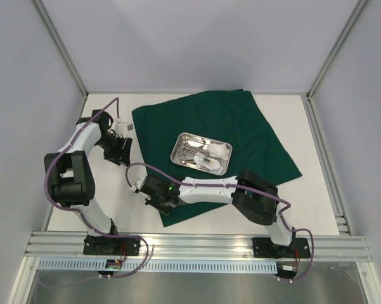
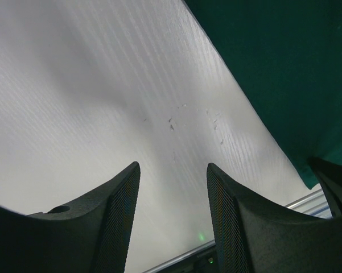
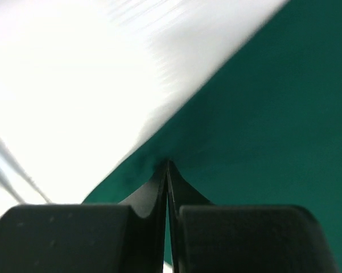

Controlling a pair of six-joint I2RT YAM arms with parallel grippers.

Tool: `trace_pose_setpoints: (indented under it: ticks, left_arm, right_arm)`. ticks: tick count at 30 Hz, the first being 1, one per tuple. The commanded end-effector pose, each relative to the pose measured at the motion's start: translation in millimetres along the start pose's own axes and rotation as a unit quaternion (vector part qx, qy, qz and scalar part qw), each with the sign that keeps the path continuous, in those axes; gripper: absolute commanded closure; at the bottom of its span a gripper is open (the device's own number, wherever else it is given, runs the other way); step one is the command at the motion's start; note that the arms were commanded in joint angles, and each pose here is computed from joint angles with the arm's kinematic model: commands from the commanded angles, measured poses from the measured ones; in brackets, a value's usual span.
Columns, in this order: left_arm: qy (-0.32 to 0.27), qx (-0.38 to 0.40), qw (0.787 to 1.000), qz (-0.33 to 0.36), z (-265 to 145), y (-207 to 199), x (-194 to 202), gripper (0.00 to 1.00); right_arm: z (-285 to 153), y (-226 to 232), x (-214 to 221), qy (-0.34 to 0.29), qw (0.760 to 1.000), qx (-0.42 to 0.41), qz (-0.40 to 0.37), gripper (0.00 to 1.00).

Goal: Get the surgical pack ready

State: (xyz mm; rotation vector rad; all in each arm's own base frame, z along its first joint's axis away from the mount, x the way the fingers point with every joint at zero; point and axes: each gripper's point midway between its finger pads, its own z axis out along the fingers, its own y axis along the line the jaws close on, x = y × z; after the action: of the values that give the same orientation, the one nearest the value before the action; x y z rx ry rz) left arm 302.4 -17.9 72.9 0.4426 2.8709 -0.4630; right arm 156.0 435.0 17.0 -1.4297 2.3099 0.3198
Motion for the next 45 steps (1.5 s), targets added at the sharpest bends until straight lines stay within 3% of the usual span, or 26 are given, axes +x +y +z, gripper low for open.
trace_pose_setpoints:
  ticks: [1,5,10,14,17,19,21,23,25,26,30,31,35,37,40,43,45]
  left_arm:
    - [-0.024,0.002,1.000,0.003,-9,-2,-5,0.41]
    - [-0.025,0.004,1.000,0.002,-9,-2,-5,0.41]
    - [-0.024,0.005,1.000,0.000,-8,-2,-6,0.41]
    - [-0.028,0.004,1.000,-0.006,-9,0,-15,0.40]
    - [-0.029,-0.001,1.000,-0.006,-9,3,-30,0.36]
    - [-0.041,-0.014,0.999,0.004,-12,0,-52,0.34]
    - [-0.041,-0.040,0.998,0.008,-10,5,-70,0.32]
    - [-0.033,-0.058,0.998,0.014,1,7,-83,0.30]
    - [-0.040,-0.070,0.997,0.022,5,0,-104,0.29]
    - [-0.035,-0.080,0.996,0.026,14,2,-113,0.28]
    - [-0.001,-0.098,0.995,0.021,42,8,-122,0.25]
    - [0.010,-0.107,0.994,0.024,47,10,-121,0.20]
    - [0.051,-0.132,0.989,0.048,76,15,-118,0.15]
    - [0.071,-0.134,0.987,0.053,88,14,-114,0.15]
    - [0.084,-0.117,0.988,0.053,99,9,-111,0.19]
    - [0.083,-0.095,0.991,0.053,100,1,-112,0.29]
    - [0.081,-0.087,0.991,0.054,102,-1,-113,0.41]
  right_arm:
    - [-14,50,45,0.055,0.990,-0.123,-0.042,1.00]
    - [-48,70,52,0.041,0.981,-0.183,-0.060,1.00]
    - [-74,38,39,0.012,0.991,-0.122,-0.052,0.98]
    - [-103,-23,7,-0.049,0.994,-0.072,0.059,0.90]
    - [-126,-84,-1,-0.101,0.981,-0.022,0.163,0.79]
    - [-146,-120,0,-0.138,0.962,0.011,0.235,0.72]
    - [-151,-173,28,-0.138,0.935,0.064,0.321,0.65]
    - [-167,-231,68,-0.139,0.887,0.153,0.413,0.56]
    - [-181,-262,100,-0.136,0.841,0.206,0.481,0.45]
    - [-187,-289,135,-0.123,0.806,0.245,0.524,0.43]
    - [-195,-328,211,-0.106,0.704,0.299,0.635,0.33]
    - [-197,-341,232,-0.106,0.669,0.313,0.665,0.31]
    - [-182,-351,281,-0.076,0.613,0.328,0.715,0.31]
    - [-167,-351,295,-0.062,0.605,0.323,0.725,0.32]
    - [-142,-347,299,-0.041,0.613,0.294,0.732,0.34]
    - [-121,-343,299,-0.031,0.620,0.263,0.739,0.38]
    - [-114,-341,299,-0.026,0.621,0.252,0.742,0.41]
